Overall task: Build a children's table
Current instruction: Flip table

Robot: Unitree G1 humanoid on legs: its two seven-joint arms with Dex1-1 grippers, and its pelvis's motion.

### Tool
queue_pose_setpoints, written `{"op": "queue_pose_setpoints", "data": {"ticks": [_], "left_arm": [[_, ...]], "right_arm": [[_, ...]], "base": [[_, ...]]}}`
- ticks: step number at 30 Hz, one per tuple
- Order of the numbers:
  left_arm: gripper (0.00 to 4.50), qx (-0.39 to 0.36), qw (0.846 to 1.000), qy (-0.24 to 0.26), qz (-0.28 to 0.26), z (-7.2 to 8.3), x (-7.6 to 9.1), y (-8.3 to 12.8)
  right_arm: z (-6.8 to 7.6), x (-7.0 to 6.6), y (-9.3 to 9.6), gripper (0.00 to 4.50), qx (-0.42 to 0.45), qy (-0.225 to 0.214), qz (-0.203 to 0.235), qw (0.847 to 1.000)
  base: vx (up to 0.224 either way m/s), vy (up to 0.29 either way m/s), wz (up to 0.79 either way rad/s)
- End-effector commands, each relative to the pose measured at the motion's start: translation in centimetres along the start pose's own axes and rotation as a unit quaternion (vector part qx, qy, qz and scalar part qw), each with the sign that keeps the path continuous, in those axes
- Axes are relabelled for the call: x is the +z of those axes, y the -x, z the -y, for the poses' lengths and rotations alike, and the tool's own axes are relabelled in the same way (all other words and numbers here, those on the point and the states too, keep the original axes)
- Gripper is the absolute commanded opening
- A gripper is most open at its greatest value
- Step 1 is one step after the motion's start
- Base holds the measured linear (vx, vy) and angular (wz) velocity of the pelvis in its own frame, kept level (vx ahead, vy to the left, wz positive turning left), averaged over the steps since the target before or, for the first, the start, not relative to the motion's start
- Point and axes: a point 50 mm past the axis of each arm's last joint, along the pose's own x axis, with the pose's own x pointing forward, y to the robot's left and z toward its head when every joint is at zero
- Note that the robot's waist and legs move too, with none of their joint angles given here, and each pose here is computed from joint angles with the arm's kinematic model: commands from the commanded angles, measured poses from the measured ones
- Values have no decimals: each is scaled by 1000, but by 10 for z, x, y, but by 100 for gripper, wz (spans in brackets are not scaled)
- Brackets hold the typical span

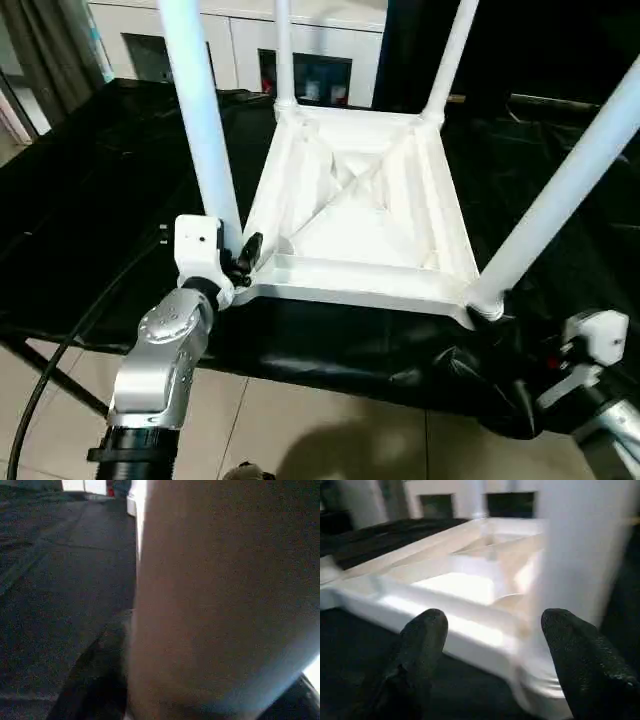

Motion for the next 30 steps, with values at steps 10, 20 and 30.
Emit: {"op": "queue_pose_setpoints", "data": {"ticks": [10,20,30], "left_arm": [[214,26,997,74,-11,13,-2,-9],[214,31,985,170,-26,34,-6,-17],[214,40,974,221,-28,45,-5,-21]], "right_arm": [[-24,-2,-31,334,43,-94,-57,993],[-56,-10,-71,362,122,-139,-115,976],[-41,-11,-81,430,19,-223,-117,968]], "base": [[0,0,0],[0,0,0],[0,0,0]]}}
